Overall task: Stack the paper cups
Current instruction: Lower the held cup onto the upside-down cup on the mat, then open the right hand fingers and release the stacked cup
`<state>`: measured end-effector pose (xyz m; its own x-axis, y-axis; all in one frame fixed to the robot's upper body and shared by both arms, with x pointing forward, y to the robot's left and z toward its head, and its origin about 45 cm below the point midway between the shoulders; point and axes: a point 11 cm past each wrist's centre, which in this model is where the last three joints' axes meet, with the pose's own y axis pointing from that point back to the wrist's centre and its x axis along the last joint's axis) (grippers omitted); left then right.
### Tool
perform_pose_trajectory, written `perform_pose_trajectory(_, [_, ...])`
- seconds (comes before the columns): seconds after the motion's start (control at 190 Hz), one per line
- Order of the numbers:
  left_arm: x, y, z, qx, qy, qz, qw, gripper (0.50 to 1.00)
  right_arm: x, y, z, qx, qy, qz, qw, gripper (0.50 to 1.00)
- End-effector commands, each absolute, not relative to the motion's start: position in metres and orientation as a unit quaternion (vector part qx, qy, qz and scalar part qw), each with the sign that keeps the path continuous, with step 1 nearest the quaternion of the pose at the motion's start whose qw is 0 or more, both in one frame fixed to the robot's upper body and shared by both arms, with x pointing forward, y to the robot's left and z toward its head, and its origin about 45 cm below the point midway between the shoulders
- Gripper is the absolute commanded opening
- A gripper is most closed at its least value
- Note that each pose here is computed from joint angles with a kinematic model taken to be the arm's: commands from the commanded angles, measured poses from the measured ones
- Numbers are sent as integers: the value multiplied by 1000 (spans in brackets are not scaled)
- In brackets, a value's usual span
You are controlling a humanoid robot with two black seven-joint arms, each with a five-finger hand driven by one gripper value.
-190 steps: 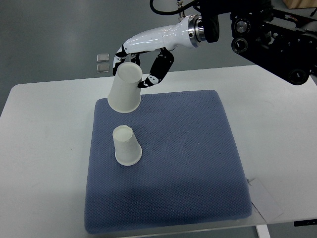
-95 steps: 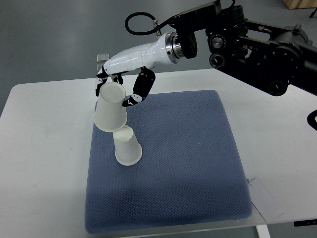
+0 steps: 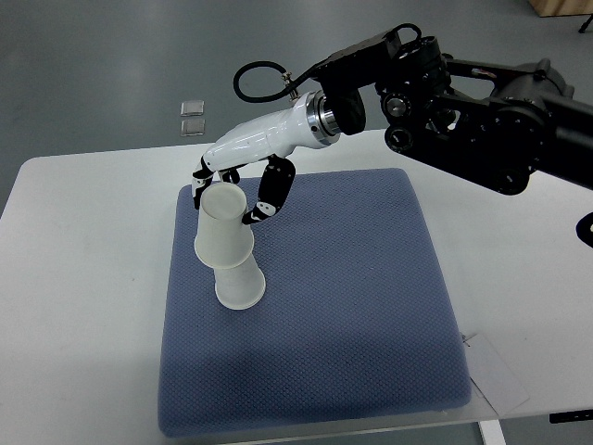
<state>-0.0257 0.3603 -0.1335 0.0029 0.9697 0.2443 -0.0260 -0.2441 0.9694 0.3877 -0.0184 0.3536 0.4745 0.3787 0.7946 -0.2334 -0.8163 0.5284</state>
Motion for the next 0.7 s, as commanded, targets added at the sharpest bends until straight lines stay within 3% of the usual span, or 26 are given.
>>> perform_pose_trajectory(0.0, [-26, 360, -133, 553, 427, 562, 443, 1000, 387, -19, 351, 805, 47, 509, 302, 629])
perform_pose_trajectory(0.363, [-26, 360, -133, 553, 427, 562, 443, 1000, 386, -21, 340, 806, 53, 502, 309, 648])
perform_pose_trajectory(0.579, [-26, 360, -133, 552, 427, 563, 442, 1000, 388, -24, 333, 805, 46, 497, 322, 829])
perform_pose_trajectory(0.694, [-26, 360, -133, 552, 427, 563, 442, 1000, 389, -24, 334, 804, 44, 497, 323, 862])
